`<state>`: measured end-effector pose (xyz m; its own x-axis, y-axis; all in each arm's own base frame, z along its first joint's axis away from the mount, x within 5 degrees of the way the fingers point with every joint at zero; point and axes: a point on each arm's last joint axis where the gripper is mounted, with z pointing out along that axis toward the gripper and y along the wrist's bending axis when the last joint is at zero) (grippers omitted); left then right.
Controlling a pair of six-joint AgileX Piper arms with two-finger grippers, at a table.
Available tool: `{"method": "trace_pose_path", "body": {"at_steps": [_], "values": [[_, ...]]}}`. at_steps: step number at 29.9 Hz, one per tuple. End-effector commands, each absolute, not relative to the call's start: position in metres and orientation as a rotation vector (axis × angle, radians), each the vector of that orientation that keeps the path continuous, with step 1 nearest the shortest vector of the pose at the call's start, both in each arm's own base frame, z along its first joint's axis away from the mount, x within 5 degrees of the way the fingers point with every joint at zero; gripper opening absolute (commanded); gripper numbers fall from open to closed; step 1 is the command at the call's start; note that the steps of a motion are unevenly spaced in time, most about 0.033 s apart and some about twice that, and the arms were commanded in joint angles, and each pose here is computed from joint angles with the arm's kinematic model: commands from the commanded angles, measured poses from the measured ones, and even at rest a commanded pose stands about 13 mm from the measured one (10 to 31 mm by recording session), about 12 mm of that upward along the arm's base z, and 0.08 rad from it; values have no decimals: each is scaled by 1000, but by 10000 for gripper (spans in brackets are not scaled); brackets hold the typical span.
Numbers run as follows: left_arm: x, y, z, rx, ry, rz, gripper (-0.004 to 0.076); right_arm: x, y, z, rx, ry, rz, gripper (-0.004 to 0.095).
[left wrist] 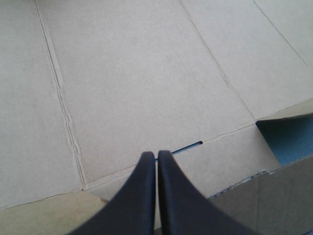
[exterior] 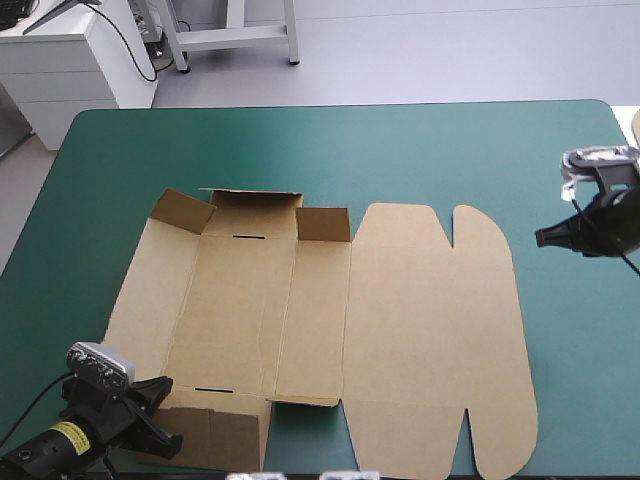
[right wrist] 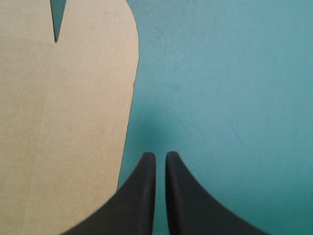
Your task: Fold the box
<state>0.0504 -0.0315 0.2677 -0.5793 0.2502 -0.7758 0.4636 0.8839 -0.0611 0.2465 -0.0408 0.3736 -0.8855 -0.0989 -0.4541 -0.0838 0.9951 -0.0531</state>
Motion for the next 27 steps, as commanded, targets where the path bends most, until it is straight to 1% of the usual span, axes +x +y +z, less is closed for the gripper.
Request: {"method": "trace_pose_path", "body": {"at_steps": [1, 7, 14, 18, 21, 24, 27], "values": [[54, -34, 282, 471, 2137, -363, -8, 219, -43, 380, -57, 2533, -50, 51], [57, -35, 281, 411, 2181, -389, -8, 191, -35, 364, 16, 2510, 19, 51], [77, -40, 301, 398, 2201, -347, -8, 186, -30, 359, 25, 2509, 71, 51], [96, -48, 320, 397, 2198, -342, -8, 187, -26, 359, 1, 2491, 129, 51], [117, -56, 326, 400, 2233, -331, -8, 189, -23, 361, -28, 2459, 165, 51], [141, -66, 324, 397, 2275, -320, -8, 190, -23, 361, -45, 2451, 166, 51], [167, -66, 319, 334, 2336, -289, -8, 190, -23, 361, -51, 2450, 164, 51]]}}
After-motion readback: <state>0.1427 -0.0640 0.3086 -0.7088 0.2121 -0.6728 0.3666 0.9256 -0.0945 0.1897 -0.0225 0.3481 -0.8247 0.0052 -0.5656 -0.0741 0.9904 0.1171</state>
